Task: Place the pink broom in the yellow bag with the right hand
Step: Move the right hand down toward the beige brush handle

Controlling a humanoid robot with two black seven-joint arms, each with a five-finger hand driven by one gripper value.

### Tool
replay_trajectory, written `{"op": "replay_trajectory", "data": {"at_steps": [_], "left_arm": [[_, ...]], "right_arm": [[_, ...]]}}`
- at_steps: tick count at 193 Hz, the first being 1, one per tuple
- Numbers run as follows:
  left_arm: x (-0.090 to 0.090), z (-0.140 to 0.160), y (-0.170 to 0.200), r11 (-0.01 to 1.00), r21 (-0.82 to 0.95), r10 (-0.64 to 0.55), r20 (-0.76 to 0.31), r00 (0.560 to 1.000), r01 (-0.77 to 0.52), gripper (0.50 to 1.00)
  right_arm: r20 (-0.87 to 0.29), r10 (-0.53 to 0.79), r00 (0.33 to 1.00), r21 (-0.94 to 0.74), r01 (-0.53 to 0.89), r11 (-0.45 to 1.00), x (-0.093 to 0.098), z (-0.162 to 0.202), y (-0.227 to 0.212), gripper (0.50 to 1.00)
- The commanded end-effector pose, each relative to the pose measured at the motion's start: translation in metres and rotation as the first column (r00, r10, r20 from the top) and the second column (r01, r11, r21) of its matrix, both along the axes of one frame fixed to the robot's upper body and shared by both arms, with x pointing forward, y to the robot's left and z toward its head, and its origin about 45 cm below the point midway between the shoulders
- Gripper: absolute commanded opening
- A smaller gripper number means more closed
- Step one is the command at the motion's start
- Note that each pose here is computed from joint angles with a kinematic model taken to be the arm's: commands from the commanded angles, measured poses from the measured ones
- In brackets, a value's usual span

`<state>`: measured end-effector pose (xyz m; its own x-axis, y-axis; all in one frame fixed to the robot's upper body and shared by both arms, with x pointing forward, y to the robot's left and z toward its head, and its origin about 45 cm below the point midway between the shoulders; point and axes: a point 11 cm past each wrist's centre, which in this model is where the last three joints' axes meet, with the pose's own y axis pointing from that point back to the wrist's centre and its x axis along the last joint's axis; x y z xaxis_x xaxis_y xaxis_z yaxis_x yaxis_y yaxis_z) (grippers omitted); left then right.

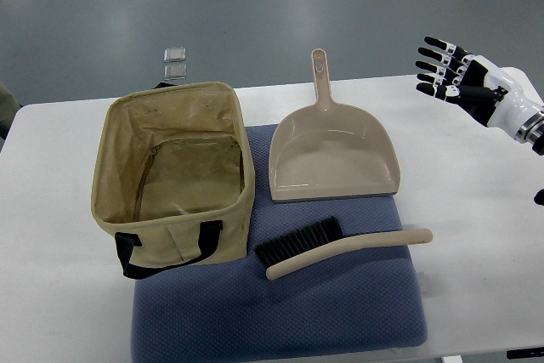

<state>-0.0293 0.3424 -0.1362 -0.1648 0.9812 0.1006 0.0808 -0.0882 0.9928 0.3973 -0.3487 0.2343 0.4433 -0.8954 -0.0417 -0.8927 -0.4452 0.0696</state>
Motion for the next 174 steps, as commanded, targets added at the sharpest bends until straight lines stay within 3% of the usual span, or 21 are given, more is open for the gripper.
{"op": "replay_trajectory", "data": {"at_steps": [1, 56, 97, 120, 174], "left_arm": [[0.000, 0.000, 0.000, 1.000, 0.000, 0.000, 0.000, 1.000, 0.000, 1.000], [0.000, 0.000, 0.000, 1.000, 0.000, 0.000, 0.000, 1.000, 0.000, 1.000], [0.000, 0.000, 0.000, 1.000, 0.000, 0.000, 0.000, 1.000, 0.000, 1.000], [0.000, 0.000, 0.000, 1.000, 0.000, 0.000, 0.000, 1.000, 0.000, 1.000], [0.000, 0.000, 0.000, 1.000, 0.000, 0.000, 0.000, 1.000, 0.000, 1.000]], "right_arm": [[0.007, 0.116, 0.993, -0.175, -0.113, 0.978, -0.008, 0.005, 0.007, 0.924], [-0.054, 0.399, 0.915, -0.601, -0.349, 0.719, -0.041, 0.008, 0.047, 0.921], [-0.112, 0.528, 0.842, -0.754, -0.418, 0.506, -0.067, 0.007, 0.068, 0.921], [-0.125, 0.542, 0.831, -0.796, -0.410, 0.446, -0.074, 0.001, 0.071, 0.919], [-0.093, 0.478, 0.874, -0.839, -0.327, 0.434, -0.085, -0.024, 0.070, 0.919]]}}
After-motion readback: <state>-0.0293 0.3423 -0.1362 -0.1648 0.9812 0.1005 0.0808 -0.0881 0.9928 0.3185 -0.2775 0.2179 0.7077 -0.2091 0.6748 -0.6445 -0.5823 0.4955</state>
